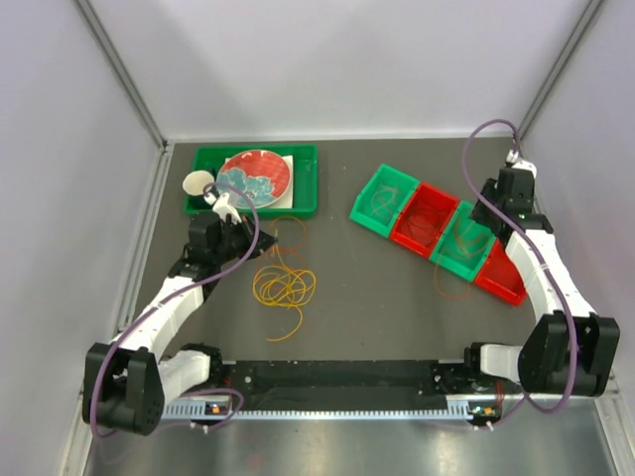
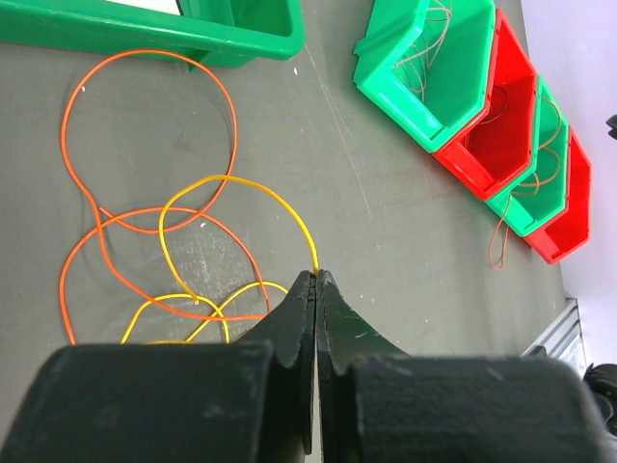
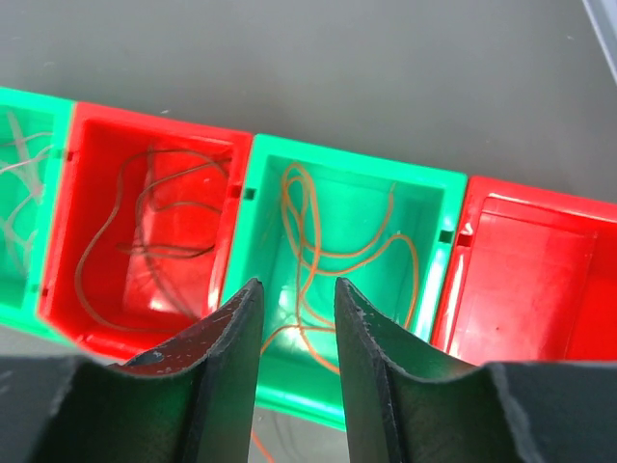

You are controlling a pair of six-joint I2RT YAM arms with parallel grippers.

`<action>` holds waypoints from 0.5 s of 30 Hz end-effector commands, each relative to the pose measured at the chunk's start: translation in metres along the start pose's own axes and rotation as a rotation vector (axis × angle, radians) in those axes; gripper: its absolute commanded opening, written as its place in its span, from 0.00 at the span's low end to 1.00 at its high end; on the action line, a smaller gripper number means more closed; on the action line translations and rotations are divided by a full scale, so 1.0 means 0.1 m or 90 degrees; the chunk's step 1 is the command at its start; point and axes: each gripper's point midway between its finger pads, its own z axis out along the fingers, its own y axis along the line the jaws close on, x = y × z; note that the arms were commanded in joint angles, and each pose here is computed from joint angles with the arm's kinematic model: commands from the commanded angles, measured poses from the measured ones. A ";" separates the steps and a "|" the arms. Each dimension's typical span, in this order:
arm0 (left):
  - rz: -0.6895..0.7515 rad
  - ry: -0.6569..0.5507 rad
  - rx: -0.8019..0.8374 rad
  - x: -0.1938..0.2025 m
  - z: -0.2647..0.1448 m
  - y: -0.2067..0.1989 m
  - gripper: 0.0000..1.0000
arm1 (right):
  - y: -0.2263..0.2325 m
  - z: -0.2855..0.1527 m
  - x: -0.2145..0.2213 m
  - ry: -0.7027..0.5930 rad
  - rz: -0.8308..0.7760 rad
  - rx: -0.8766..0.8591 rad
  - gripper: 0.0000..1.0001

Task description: Untangle the cables

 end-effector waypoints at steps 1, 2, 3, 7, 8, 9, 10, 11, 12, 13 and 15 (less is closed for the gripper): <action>0.035 -0.041 0.030 -0.21 -0.04 -0.17 0.00 | 0.20 -0.28 0.01 -0.021 -0.019 -0.065 0.36; 0.036 -0.041 0.031 -0.21 -0.04 -0.18 0.00 | 0.24 -0.32 0.05 -0.023 -0.029 -0.075 0.36; 0.035 -0.041 0.031 -0.21 -0.04 -0.18 0.00 | 0.21 -0.31 0.18 -0.013 -0.040 -0.072 0.36; 0.031 -0.038 0.030 -0.20 -0.03 -0.17 0.00 | 0.49 -0.46 0.50 -0.001 -0.078 -0.117 0.37; 0.032 -0.039 0.031 -0.20 -0.03 -0.17 0.00 | 0.49 -0.47 0.61 0.019 -0.080 -0.115 0.37; 0.032 -0.041 0.031 -0.21 -0.04 -0.18 0.00 | 0.50 -0.47 0.67 0.033 -0.072 -0.117 0.37; 0.031 -0.040 0.031 -0.21 -0.03 -0.17 0.00 | 0.51 -0.48 0.74 0.047 -0.067 -0.119 0.38; 0.031 -0.041 0.031 -0.21 -0.04 -0.18 0.00 | 0.50 -0.46 0.85 0.074 -0.064 -0.116 0.38; 0.032 -0.042 0.032 -0.22 -0.04 -0.19 0.00 | 0.52 -0.47 0.92 0.092 -0.046 -0.122 0.38; 0.032 -0.043 0.031 -0.22 -0.04 -0.18 0.00 | 0.52 -0.46 0.99 0.109 -0.041 -0.121 0.38; 0.031 -0.043 0.031 -0.22 -0.04 -0.18 0.00 | 0.51 -0.41 1.14 0.139 -0.038 -0.117 0.38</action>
